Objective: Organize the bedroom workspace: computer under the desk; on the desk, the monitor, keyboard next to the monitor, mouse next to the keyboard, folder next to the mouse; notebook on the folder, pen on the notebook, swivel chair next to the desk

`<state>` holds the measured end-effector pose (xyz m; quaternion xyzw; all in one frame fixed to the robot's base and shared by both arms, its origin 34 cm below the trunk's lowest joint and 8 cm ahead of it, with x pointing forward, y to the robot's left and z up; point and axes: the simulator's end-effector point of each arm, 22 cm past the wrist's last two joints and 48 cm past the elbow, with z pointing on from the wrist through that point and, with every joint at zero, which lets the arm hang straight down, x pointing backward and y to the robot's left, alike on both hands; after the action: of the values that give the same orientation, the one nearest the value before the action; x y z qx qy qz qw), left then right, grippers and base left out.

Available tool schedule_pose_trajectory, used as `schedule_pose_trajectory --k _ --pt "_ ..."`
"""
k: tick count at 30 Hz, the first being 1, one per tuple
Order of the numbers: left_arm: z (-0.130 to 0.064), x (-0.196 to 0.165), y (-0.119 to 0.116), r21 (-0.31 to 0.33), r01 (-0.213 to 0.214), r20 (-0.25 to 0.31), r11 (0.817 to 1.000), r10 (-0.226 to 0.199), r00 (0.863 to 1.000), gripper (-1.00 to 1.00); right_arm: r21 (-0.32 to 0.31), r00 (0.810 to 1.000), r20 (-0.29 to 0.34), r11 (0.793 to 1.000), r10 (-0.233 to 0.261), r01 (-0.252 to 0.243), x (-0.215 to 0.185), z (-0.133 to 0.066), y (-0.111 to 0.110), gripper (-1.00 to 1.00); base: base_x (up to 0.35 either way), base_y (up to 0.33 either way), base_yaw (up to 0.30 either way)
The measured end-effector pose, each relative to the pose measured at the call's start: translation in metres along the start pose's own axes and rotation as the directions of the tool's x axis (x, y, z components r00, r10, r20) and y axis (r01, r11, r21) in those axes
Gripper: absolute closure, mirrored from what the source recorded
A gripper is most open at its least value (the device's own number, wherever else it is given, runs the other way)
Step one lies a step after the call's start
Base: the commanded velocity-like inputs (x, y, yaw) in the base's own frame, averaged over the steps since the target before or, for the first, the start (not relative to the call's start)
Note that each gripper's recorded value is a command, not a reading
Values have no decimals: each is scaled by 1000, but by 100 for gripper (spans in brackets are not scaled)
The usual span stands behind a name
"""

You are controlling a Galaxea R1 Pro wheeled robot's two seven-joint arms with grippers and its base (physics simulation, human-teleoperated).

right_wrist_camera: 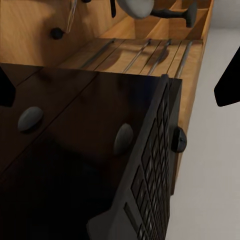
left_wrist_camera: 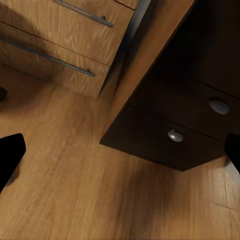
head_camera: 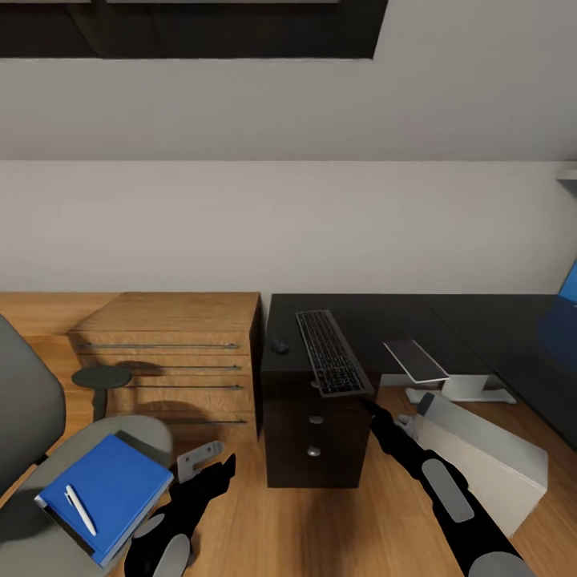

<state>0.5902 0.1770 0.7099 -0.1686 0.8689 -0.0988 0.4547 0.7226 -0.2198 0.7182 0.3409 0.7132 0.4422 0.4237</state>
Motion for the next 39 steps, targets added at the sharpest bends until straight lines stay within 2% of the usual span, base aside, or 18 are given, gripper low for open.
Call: schedule_pose_trajectory --k 9,39 --pt "0 0 0 0 1 0 1000 -1 1000 -100 39 1000 -21 999 23 -22 12 -1 -20 -100 118 63 0" --pt "2 6 2 -5 -3 -14 1000 3 1000 -100 33 1000 -19 999 18 -18 11 -1 -18 -100 88 43 0"
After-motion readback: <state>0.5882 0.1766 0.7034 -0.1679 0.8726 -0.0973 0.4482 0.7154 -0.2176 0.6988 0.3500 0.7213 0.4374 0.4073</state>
